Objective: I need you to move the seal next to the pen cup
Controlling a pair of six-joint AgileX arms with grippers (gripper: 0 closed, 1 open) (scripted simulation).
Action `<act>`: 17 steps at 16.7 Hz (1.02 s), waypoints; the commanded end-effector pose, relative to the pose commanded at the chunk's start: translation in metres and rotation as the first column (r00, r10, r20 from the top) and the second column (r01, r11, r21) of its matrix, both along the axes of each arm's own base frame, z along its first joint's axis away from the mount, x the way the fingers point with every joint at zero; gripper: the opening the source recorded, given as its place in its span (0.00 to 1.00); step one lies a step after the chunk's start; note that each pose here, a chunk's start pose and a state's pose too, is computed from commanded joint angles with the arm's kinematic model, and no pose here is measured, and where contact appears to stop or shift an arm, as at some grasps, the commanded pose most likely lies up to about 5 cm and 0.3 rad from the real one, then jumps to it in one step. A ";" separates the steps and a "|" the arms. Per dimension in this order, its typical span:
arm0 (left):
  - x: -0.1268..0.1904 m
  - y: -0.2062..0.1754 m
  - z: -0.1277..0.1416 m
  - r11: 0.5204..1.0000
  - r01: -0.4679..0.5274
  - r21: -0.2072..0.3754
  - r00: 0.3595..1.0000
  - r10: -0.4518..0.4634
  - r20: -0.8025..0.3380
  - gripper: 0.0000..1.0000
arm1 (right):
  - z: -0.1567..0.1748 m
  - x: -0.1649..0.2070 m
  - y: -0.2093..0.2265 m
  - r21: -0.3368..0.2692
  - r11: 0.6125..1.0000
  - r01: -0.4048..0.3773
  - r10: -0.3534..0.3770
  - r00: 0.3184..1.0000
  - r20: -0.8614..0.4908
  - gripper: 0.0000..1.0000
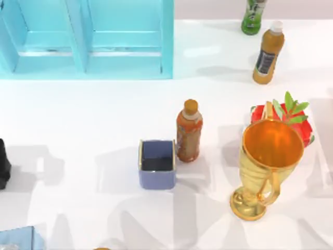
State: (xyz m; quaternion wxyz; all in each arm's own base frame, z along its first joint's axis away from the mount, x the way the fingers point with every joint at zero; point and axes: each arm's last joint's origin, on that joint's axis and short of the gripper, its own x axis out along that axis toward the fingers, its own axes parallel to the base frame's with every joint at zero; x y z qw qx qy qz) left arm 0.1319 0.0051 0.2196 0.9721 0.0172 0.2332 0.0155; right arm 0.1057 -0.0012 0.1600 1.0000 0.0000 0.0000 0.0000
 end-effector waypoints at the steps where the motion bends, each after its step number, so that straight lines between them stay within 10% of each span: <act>1: 0.008 0.001 0.008 1.000 -0.003 0.003 0.997 0.004 -0.074 1.00 | 0.000 0.000 0.000 0.000 1.000 0.000 0.000 1.000 0.000 1.00; 10: 0.108 0.022 0.046 1.000 -0.003 -0.001 0.746 0.001 -0.666 1.00 | 0.000 0.000 0.000 0.000 1.000 0.000 0.000 1.000 0.000 1.00; 17: 0.168 0.039 0.033 0.999 -0.004 -0.034 0.485 -0.028 -0.874 1.00 | 0.000 0.000 0.000 0.000 1.000 0.000 0.000 1.000 0.000 1.00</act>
